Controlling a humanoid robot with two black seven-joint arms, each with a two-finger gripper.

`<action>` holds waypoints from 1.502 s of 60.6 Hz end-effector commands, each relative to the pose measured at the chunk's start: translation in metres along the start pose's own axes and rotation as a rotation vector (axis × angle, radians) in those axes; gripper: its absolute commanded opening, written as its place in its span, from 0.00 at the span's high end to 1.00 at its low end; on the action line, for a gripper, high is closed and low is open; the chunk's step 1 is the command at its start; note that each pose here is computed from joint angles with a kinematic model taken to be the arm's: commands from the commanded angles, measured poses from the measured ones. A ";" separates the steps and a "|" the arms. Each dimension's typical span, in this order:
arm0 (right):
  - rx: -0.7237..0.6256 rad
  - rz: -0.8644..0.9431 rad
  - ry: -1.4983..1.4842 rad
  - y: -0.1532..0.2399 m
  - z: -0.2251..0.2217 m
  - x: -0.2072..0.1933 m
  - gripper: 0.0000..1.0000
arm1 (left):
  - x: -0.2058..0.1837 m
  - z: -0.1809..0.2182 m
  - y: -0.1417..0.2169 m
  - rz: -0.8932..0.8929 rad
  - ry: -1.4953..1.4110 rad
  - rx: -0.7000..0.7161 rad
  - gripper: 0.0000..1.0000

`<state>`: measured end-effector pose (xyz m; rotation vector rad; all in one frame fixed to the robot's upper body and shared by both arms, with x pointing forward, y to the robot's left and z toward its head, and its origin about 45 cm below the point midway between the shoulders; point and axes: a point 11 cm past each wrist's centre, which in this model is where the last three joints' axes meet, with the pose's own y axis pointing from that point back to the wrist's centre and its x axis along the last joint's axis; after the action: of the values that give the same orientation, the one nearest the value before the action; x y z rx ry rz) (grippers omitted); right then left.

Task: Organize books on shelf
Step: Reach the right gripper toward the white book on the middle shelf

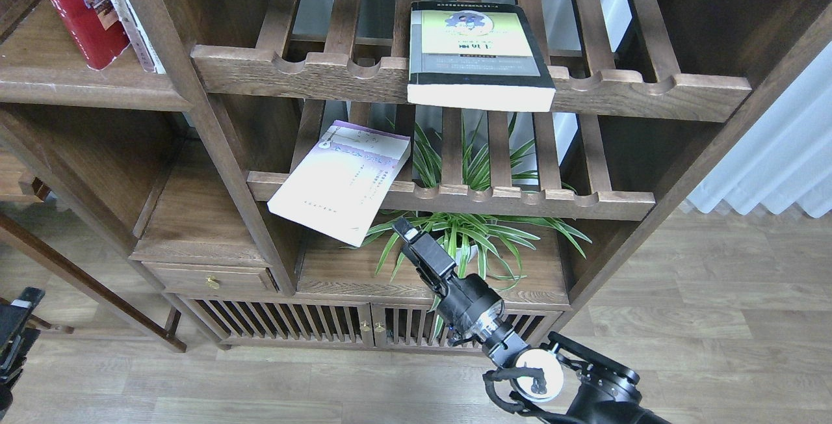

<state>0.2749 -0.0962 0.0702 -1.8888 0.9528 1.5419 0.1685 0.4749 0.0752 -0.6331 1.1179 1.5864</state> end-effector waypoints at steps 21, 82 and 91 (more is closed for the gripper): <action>-0.051 -0.036 0.019 -0.008 0.008 -0.012 0.01 | 0.004 0.000 0.002 0.010 0.012 -0.007 0.00; -0.011 -0.076 -0.097 0.011 0.029 -0.025 0.01 | -0.006 -0.009 -0.011 -0.023 0.029 0.023 0.00; -0.011 -0.075 -0.095 0.011 0.029 -0.025 0.01 | -0.006 -0.009 -0.011 -0.023 0.029 0.023 0.00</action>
<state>0.2458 -0.0756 0.0885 -1.8193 0.8229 1.5812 0.1792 0.4645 0.0721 -0.6518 1.1455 1.5468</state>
